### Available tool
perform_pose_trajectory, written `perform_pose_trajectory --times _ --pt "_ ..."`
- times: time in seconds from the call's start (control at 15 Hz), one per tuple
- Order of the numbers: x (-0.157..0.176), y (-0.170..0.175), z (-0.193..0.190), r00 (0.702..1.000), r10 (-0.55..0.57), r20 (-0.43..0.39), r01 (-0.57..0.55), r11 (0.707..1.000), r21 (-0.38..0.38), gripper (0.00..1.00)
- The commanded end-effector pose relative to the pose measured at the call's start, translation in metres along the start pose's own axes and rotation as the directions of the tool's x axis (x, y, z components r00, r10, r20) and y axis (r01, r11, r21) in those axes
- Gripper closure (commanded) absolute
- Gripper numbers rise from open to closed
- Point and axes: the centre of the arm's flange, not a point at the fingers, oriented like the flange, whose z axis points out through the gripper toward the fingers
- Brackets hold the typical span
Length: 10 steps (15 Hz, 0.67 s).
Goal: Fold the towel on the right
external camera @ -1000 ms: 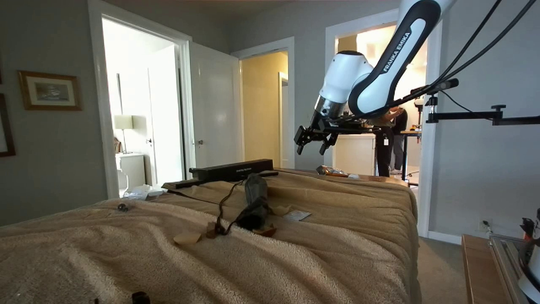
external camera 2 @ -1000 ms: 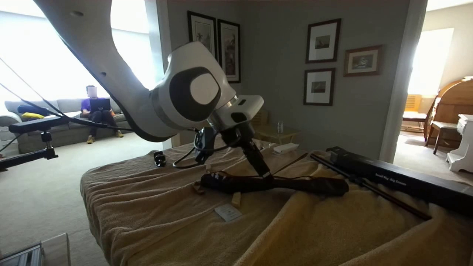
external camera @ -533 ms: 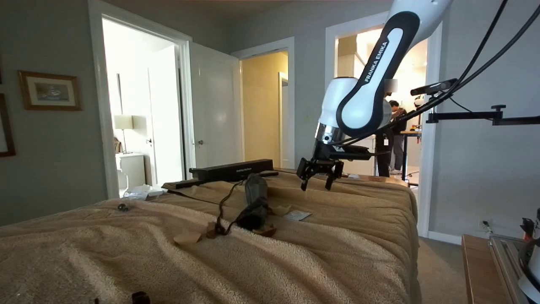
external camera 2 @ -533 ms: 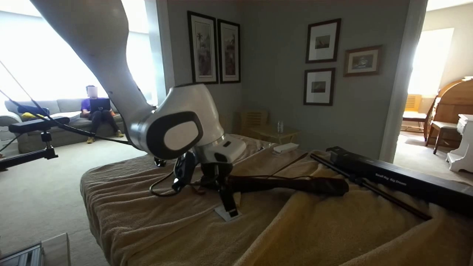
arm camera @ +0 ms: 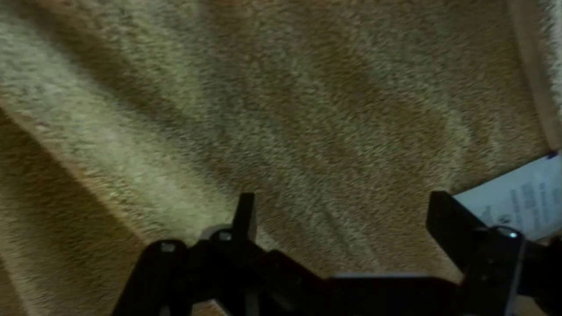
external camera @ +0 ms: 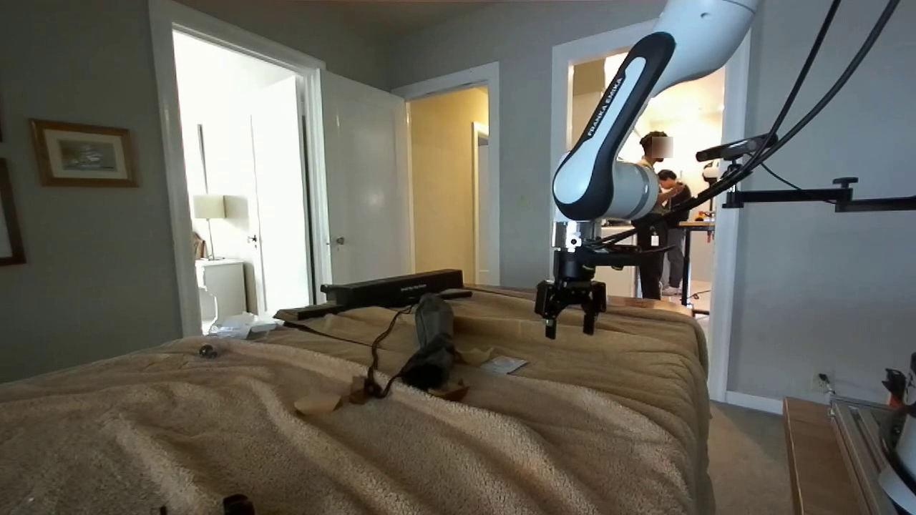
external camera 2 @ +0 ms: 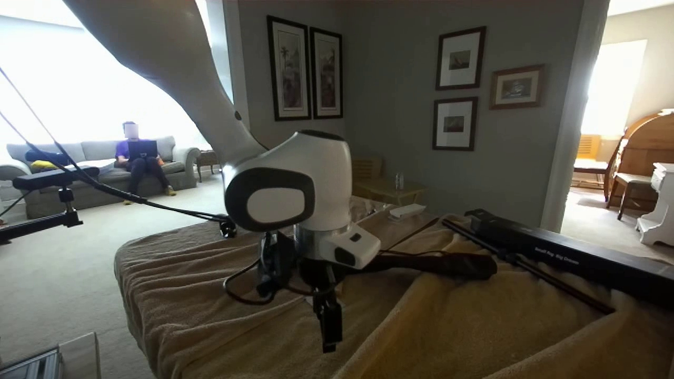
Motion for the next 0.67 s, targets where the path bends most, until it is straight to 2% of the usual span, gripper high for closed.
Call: perform_pose_trajectory --times 0.0,0.2,0.6 --pt "0.02 0.031 -0.013 1.0 -0.002 0.002 0.002 0.998 -0.058 0.0" --pt "0.021 0.042 -0.013 1.0 -0.013 -0.023 0.011 0.996 -0.087 0.0" --pt "0.023 0.04 0.0 0.992 -0.116 -0.058 0.107 0.984 -0.143 0.0"
